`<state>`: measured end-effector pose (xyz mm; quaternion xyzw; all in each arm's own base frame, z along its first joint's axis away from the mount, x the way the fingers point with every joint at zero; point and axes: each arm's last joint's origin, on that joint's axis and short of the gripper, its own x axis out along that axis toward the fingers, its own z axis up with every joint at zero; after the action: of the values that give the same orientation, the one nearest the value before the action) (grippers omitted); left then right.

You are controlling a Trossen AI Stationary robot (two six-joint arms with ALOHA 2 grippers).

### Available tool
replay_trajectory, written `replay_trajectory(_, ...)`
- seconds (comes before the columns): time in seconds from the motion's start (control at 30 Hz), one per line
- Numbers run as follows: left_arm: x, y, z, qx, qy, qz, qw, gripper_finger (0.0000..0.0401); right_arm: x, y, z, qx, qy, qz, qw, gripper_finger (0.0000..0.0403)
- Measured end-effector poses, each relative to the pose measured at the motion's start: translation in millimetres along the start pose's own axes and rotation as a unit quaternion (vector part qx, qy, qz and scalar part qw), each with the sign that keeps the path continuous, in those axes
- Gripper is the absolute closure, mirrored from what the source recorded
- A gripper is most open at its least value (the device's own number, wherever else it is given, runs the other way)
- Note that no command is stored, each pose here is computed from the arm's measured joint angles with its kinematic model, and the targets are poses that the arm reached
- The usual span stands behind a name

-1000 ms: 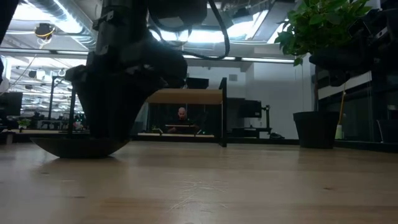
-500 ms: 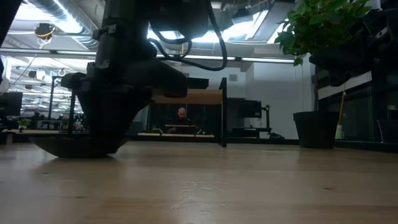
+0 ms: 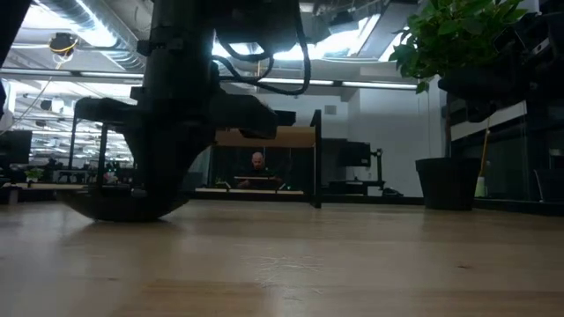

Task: Pick & Place Mini shaped plates
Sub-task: Stack the leaf shaped plate on top of the leaf shaped plates on the shelf

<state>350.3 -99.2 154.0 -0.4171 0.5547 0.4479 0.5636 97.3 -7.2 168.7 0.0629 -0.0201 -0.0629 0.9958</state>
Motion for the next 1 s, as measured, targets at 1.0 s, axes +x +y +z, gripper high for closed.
replay_trajectory(1.0, -113.3, 24.2, 26.9, -0.052, -0.136, -0.236, 0.961, 0.0399, 0.0, 0.0, 0.0, 0.000, 0.000, 0.000, 1.000, 0.0300)
